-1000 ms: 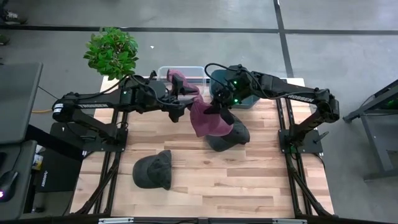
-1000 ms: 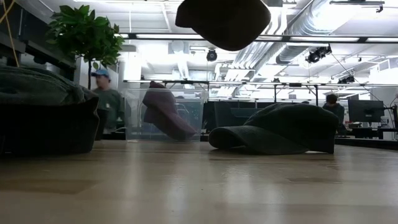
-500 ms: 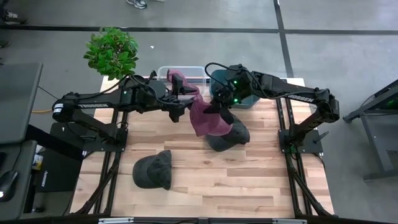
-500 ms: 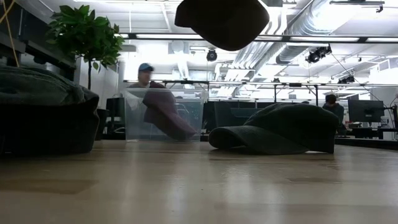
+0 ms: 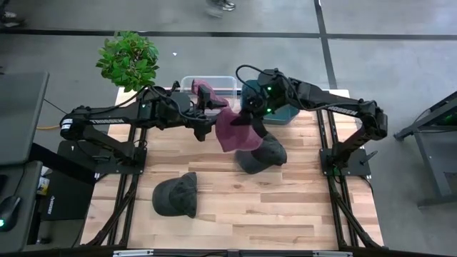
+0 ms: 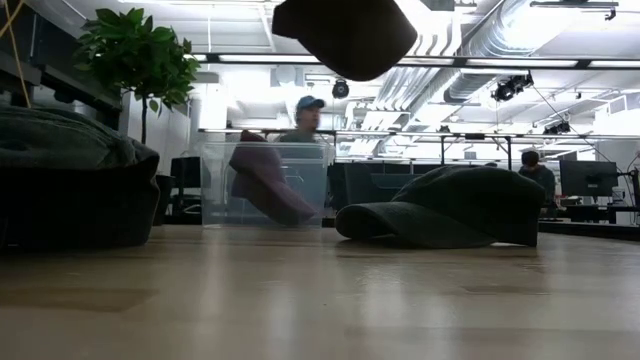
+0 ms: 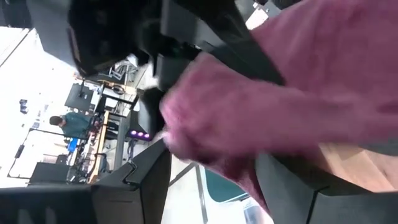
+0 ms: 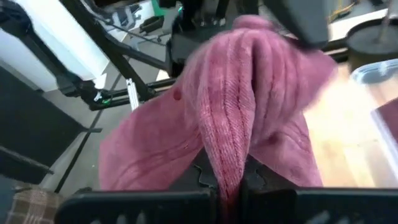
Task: Pick & Place hat
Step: Put the red cap into the transparent bin
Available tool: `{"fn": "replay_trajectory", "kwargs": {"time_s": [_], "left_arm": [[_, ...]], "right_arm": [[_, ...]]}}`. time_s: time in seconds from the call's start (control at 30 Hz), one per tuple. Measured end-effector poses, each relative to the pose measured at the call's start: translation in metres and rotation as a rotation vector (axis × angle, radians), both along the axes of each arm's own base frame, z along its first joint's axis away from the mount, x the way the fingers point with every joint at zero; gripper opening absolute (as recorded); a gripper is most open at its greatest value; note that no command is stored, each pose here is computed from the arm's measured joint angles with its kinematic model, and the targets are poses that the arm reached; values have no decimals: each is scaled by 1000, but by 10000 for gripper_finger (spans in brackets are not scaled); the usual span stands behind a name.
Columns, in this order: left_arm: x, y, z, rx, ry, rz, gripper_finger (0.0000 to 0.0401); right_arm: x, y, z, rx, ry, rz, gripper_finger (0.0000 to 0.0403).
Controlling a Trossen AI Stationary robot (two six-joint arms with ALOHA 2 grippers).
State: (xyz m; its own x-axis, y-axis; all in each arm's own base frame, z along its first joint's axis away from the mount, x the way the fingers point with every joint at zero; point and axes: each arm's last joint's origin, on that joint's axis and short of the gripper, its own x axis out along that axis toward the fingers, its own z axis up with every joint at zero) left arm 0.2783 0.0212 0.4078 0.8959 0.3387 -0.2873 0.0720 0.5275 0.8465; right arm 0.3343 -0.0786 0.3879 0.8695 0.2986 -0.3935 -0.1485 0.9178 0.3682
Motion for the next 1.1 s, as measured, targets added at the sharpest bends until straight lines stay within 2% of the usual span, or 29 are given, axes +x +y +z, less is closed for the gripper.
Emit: {"fn": "replay_trajectory", "kwargs": {"time_s": [0.17,0.37,0.5,0.73,0.87,1.1], "left_arm": [[0,0,0,-2,0,1,208],[0,0,0,-44,-16,18,202],[0,0,-1,-47,-10,19,155],[-1,0,-3,-64,5,29,21],[-1,1,-2,-133,-28,75,17],[-2,2,-2,-139,-38,125,7]], "right_arm": [[14,-3,-12,33,13,18,0],[14,-3,-9,36,-14,21,0],[13,-3,-8,37,-19,20,0],[13,-3,-8,35,-19,20,0],[13,-3,-8,33,-19,18,0],[13,-4,-8,22,-17,-7,12]]}}
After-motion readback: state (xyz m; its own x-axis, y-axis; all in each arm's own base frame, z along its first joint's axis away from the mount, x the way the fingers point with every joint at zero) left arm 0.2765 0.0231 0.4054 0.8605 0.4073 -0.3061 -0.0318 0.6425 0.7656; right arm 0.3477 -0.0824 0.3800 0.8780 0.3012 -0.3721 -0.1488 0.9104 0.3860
